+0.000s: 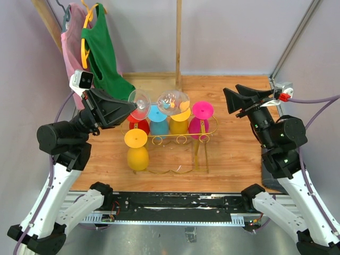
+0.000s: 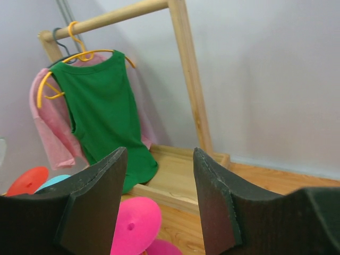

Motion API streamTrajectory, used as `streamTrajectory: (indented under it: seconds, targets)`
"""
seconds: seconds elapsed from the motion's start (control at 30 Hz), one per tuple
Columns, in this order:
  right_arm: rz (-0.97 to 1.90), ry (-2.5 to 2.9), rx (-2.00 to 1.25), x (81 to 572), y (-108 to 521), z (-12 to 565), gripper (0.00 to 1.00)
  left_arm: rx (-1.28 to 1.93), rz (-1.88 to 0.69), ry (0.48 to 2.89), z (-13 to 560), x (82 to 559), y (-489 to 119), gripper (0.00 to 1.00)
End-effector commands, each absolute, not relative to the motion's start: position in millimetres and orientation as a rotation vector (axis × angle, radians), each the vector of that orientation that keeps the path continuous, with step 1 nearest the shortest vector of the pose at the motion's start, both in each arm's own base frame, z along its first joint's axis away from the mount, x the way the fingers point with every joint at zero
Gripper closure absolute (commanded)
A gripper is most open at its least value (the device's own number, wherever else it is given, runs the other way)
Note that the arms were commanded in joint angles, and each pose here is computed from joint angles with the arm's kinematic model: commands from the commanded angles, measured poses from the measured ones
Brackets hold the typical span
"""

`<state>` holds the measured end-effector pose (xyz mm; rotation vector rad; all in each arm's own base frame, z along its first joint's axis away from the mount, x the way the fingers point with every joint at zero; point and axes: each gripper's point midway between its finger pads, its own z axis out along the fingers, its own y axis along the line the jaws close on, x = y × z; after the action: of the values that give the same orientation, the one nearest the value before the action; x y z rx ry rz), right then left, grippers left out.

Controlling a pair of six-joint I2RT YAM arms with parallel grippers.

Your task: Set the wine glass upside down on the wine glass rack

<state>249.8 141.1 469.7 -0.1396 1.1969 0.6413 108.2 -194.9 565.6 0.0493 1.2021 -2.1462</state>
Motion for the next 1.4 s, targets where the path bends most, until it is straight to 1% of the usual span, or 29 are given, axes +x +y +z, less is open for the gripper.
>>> streamTrajectory:
  seconds: [0.0,0.2,0.37,0.6,0.8,1.07,1.37]
  targets:
    - [0.534,1.188,-0.067,253.7,117.6,466.8,0.46,0.176,-2.16,1.142,588.0,85.8,-194.4,1.0]
    - [0.474,1.206,0.004,256.9,102.1,457.3,0.46,0.197,-2.164,1.151,595.8,94.2,-202.2,1.0]
    - [0.432,1.203,0.037,249.5,88.3,453.6,0.46,0.181,-2.171,1.198,593.6,120.2,-218.8,1.0]
    - [0.363,1.231,0.103,242.4,67.7,441.2,0.46,0.218,-2.228,1.261,590.7,139.0,-255.2,1.0]
    - [0.27,1.26,0.183,238.9,44.4,427.3,0.46,0.251,-2.271,1.305,585.9,146.2,-284.8,1.0]
    - [0.183,1.307,0.236,245.2,31.5,417.7,0.45,0.28,-2.306,1.411,569.3,138.5,-323.7,1.0]
    - [0.127,1.352,0.294,260.5,27.2,407.6,0.45,0.289,-2.309,1.498,553.5,115.6,-336.9,1.0]
